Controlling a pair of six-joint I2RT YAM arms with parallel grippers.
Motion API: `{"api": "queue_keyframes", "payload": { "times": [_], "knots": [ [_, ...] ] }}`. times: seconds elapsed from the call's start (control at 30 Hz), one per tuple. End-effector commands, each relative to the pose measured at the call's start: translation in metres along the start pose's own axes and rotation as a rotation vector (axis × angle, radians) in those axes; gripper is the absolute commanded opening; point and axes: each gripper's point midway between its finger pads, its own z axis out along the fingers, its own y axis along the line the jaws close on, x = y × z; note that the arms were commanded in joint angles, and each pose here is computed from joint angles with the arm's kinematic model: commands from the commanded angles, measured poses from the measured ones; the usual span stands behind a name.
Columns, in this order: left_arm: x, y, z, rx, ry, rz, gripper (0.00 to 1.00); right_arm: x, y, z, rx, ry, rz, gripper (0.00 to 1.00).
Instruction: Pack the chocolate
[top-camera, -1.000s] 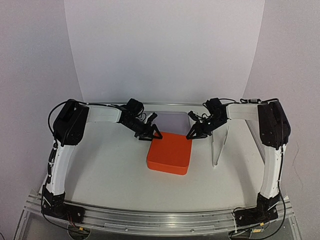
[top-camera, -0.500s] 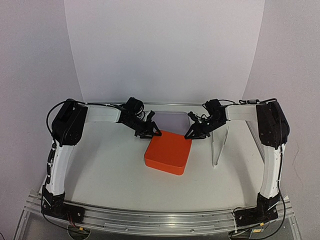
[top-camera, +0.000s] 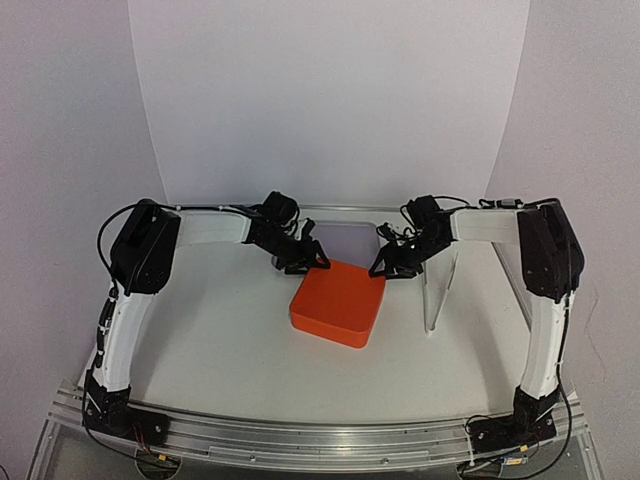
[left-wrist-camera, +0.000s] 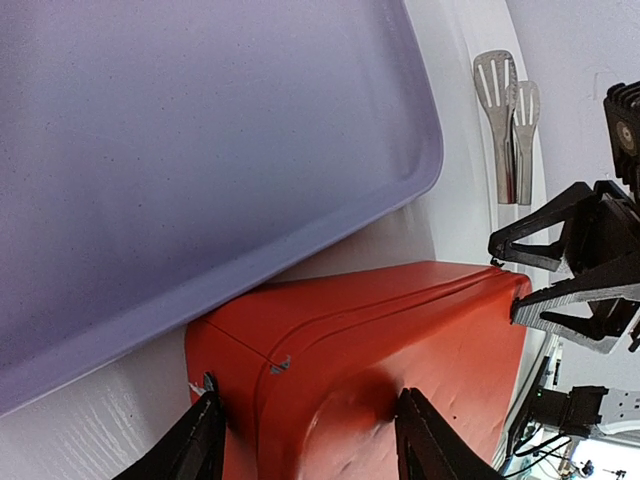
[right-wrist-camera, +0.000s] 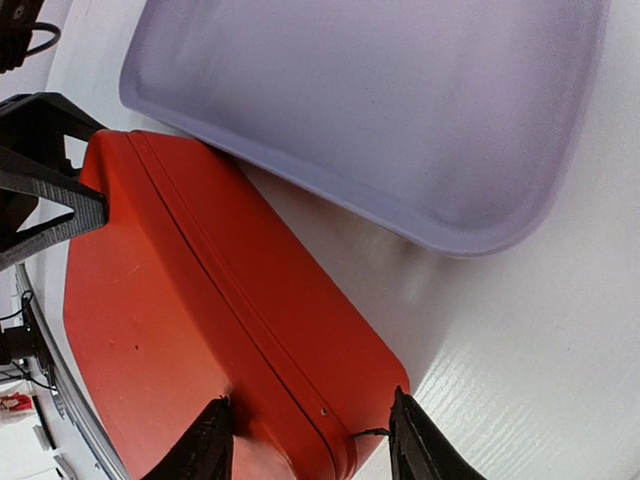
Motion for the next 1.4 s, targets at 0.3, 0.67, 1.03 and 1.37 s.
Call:
{"api": "queue_keyframes", "payload": {
  "times": [0.3,0.67,1.03,1.37],
  "knots": [
    [0.091,0.096,0.035,-0.333,0.232,-0.138,0.58,0.034,-0.007,-0.023,0.118,0.037,0.234,0.65],
    [0.1,0.099,0.035,-0.35,0.255,-0.147,0.6,0.039,-0.002,-0.003,0.092,0.062,0.366,0.68],
    [0.124,0.11,0.039,-0.38,0.337,-0.184,0.6,0.052,-0.009,0.033,0.087,0.092,0.501,0.61],
    [0.183,0.141,0.044,-0.432,0.511,-0.295,0.52,0.113,-0.052,0.07,0.207,0.23,0.76,0.37]
  ]
}}
